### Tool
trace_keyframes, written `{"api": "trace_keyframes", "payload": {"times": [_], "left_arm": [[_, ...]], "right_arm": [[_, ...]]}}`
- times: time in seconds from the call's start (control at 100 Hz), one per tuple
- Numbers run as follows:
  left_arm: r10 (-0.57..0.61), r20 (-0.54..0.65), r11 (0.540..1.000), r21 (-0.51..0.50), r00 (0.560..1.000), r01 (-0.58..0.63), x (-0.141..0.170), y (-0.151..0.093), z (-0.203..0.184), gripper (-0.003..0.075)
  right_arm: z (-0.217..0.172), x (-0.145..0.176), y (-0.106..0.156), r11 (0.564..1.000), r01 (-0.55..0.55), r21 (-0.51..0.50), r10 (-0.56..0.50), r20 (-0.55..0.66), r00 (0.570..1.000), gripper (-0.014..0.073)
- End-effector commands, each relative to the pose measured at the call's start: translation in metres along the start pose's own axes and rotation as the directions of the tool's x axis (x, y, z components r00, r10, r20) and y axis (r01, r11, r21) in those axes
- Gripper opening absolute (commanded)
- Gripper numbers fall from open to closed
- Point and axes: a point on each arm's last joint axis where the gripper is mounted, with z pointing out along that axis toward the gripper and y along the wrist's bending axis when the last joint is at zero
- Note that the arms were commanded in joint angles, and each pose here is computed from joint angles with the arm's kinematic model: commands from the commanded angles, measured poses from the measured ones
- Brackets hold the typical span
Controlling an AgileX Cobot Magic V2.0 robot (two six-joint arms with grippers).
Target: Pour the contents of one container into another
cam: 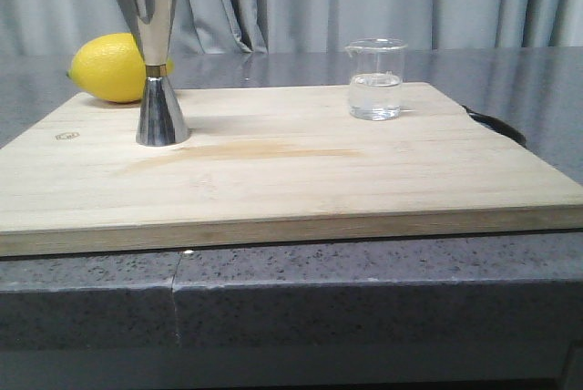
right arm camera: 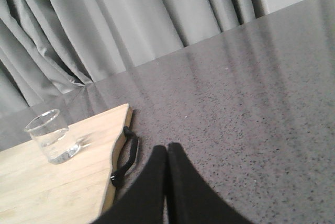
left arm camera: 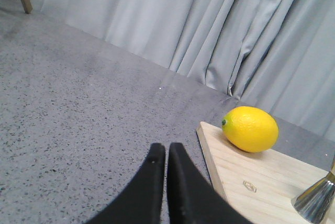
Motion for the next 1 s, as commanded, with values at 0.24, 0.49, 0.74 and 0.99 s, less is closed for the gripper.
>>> {"api": "trace_keyframes", "payload": {"times": [0.24, 0.49, 0.74, 0.99], "left_arm": [[-0.038, 0.064, 0.996, 0.085, 0.997, 0.032, -0.021, -0.012, -0.006, -0.0020], [0.036, 0.031, 0.990, 0.132, 0.999, -0.040, -0.036, -0.024, -0.001, -0.0020], [0.133, -0.056, 0.979, 0.166, 0.990, -0.122, -0.049, -0.036, 0.015, -0.0020], [0.270, -0.208, 0.947, 0.236, 0.940, -0.220, -0.046, -0.051, 0.041, -0.0020]], "right_arm": [[-0.003, -0.037, 0.019, 0.999, 0.002, -0.039, -0.003, -0.045, 0.999, -0.0062], [0.009, -0.057, 0.029, 0.999, 0.017, -0.033, -0.022, -0.160, 0.987, -0.0062], [0.030, -0.078, 0.037, 0.984, 0.170, -0.058, -0.179, -0.231, 0.956, -0.0062], [0.046, -0.081, 0.037, 0.968, 0.241, -0.069, -0.251, -0.276, 0.928, -0.0062]]}}
